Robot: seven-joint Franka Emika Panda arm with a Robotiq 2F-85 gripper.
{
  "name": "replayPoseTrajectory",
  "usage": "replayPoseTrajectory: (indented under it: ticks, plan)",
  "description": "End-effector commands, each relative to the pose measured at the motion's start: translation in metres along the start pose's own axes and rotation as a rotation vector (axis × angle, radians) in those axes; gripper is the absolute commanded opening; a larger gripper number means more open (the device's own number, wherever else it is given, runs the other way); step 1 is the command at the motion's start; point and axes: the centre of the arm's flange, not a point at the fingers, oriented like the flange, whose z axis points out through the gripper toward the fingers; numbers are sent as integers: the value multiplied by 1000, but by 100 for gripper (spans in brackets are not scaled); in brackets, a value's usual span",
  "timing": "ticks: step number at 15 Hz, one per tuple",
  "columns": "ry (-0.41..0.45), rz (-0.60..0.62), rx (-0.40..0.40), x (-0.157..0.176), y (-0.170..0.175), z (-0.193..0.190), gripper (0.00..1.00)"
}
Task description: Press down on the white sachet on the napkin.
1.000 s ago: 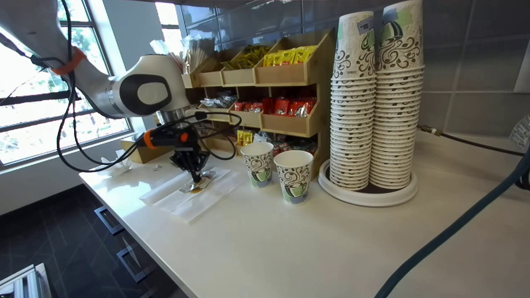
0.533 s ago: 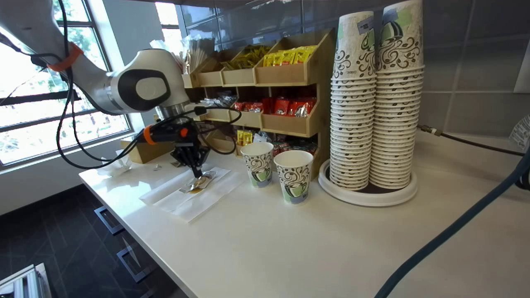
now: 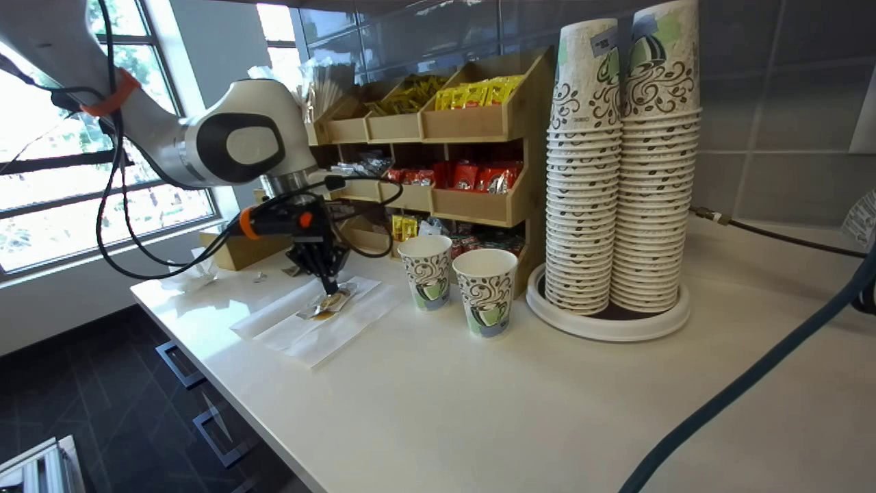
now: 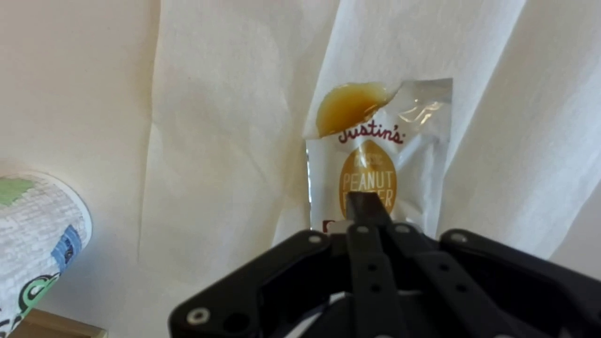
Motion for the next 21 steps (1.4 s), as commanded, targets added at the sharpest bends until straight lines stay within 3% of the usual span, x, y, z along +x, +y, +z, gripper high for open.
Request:
replayPoseTrajectory:
  ticks: [1,9,21]
  plan:
    - [2,26,-12,0,5,5,0]
    - [-26,24,7,-1,2,25,0]
    - [-9,26,-7,0,6,12,0]
